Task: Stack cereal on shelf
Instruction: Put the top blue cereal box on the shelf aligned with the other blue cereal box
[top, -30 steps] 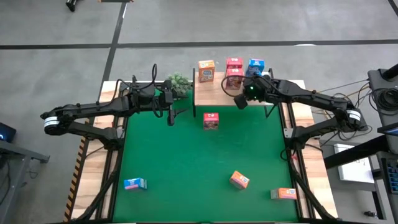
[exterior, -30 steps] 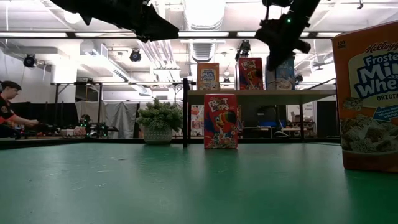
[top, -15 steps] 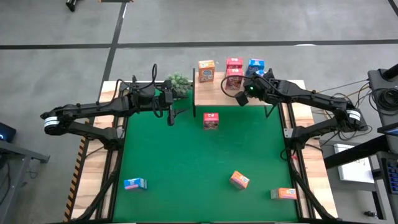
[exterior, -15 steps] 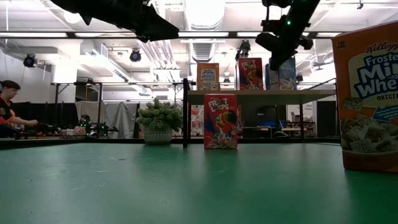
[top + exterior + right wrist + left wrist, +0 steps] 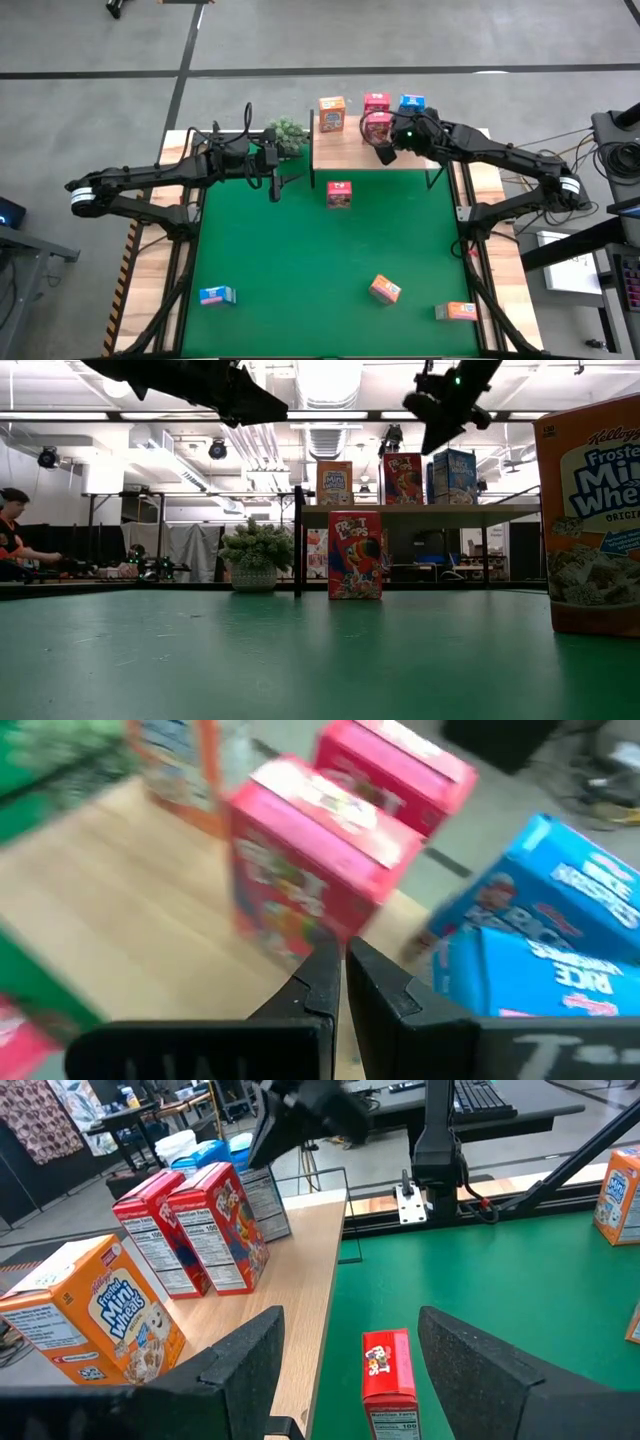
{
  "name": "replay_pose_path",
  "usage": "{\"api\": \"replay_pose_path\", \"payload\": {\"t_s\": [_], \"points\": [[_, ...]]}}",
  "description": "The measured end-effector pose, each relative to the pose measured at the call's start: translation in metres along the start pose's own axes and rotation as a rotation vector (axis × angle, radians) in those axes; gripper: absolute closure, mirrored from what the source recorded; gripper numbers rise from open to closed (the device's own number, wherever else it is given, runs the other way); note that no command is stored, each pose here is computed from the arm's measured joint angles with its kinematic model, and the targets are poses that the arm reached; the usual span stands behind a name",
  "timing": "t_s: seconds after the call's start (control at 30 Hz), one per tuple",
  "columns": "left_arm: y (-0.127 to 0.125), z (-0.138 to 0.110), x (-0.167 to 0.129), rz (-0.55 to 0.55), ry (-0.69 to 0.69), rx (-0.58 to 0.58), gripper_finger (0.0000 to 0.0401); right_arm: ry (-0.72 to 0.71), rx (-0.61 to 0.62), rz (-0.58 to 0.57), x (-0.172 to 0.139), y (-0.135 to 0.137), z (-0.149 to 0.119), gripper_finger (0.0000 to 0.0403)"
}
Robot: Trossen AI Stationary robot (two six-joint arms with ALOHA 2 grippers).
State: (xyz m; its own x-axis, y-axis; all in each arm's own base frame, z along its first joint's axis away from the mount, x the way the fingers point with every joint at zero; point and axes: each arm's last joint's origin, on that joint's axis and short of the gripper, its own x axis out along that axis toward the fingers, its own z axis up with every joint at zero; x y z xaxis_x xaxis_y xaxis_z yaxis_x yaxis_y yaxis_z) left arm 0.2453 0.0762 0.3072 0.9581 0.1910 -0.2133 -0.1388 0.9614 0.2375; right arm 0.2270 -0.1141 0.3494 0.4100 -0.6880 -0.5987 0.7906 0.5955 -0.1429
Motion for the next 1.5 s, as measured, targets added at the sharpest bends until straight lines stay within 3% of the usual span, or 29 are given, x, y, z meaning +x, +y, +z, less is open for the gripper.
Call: {"api": "replay_pose_path", "payload": {"t_s": [0.17,0.33,0.5,0.67,0.9,1.2,1.5], "points": [[0.0,0.0,0.0,0.001,-0.004,0.001,0.0186,0.151,-0.005,0.106,-0.023,-0.008,0.005,0.039],[0.001,0.003,0.0,0.007,-0.028,0.004,0.0186,0.315,0.002,0.067,-0.032,-0.018,-0.006,0.039],[0.001,0.003,0.0,0.008,-0.032,0.005,0.0186,0.37,0.004,0.028,-0.02,-0.021,-0.02,0.039],[0.001,0.002,0.0,0.006,-0.025,0.004,0.0186,0.358,0.025,-0.037,-0.001,-0.026,-0.029,0.039],[0.0,0.002,0.0,0.004,-0.017,0.003,0.0186,0.295,0.039,-0.033,0.014,-0.026,-0.028,0.039],[0.0,0.002,0.0,0.004,-0.016,0.003,0.0186,0.257,0.021,-0.101,0.018,-0.026,-0.025,0.039],[0.0,0.002,0.0,0.004,-0.016,0.003,0.0186,0.215,0.021,-0.093,0.023,-0.024,-0.024,0.039]]}}
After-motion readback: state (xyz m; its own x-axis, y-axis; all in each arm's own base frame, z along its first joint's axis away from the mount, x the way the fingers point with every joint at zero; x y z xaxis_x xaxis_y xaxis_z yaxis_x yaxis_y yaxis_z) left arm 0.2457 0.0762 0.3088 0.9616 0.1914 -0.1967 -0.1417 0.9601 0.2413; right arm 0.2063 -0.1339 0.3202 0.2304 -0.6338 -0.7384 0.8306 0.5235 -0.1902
